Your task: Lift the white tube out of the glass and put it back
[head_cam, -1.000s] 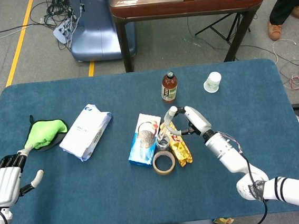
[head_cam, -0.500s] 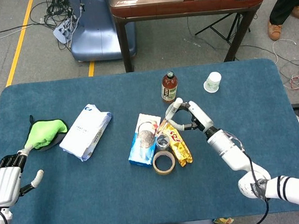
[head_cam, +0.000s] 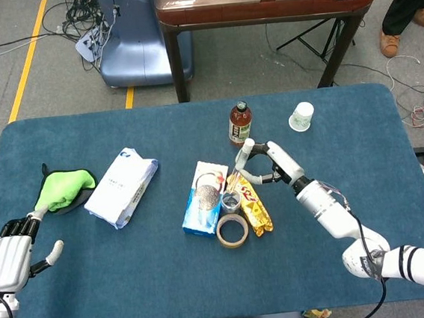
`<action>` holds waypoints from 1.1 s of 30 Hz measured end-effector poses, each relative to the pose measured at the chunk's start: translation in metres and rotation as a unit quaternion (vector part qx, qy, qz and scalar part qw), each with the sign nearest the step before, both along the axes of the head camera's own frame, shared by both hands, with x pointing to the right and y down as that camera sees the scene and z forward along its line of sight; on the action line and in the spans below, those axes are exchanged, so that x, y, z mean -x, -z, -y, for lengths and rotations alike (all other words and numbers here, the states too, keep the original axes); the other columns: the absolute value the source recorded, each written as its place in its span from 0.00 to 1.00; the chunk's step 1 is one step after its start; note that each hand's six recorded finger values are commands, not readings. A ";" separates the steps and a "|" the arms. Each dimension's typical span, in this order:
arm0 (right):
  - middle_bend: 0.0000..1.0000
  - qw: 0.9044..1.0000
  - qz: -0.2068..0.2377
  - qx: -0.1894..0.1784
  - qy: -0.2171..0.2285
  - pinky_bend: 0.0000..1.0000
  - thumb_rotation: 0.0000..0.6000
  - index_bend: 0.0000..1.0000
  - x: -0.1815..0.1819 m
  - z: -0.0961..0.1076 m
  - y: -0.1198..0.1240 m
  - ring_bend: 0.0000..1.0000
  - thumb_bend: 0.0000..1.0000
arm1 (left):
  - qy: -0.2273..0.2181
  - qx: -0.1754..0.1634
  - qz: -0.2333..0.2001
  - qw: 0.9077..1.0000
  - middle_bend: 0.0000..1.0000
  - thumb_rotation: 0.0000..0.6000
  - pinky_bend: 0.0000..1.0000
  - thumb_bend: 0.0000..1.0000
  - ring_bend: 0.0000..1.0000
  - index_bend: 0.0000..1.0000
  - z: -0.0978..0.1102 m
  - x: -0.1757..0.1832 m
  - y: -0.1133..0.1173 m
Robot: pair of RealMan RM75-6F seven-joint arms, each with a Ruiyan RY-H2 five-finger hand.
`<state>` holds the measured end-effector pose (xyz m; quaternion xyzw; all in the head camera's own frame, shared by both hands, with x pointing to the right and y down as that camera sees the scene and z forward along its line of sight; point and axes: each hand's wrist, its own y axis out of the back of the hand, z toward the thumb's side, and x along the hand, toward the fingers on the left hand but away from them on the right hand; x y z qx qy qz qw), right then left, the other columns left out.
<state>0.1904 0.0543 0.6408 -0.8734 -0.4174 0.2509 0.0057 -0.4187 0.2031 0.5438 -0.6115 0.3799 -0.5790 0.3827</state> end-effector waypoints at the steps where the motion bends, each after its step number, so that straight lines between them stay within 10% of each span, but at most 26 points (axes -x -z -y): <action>1: 0.48 1.000 0.000 -0.002 -0.002 0.31 1.00 0.64 0.000 0.000 0.000 0.40 0.51 | 0.000 0.000 0.000 1.000 0.20 1.00 0.19 0.21 0.24 0.11 0.000 0.000 0.000; 17: 0.48 0.996 -0.072 -0.053 0.028 0.31 1.00 0.64 -0.011 0.003 0.004 0.40 0.51 | 0.000 0.001 0.001 1.000 0.20 1.00 0.19 0.21 0.24 0.11 0.000 -0.001 -0.002; 33: 0.50 0.998 -0.037 -0.043 -0.018 0.31 1.00 0.64 -0.021 -0.001 0.001 0.43 0.51 | -0.002 0.004 0.001 1.000 0.20 1.00 0.19 0.21 0.24 0.11 -0.001 -0.003 -0.003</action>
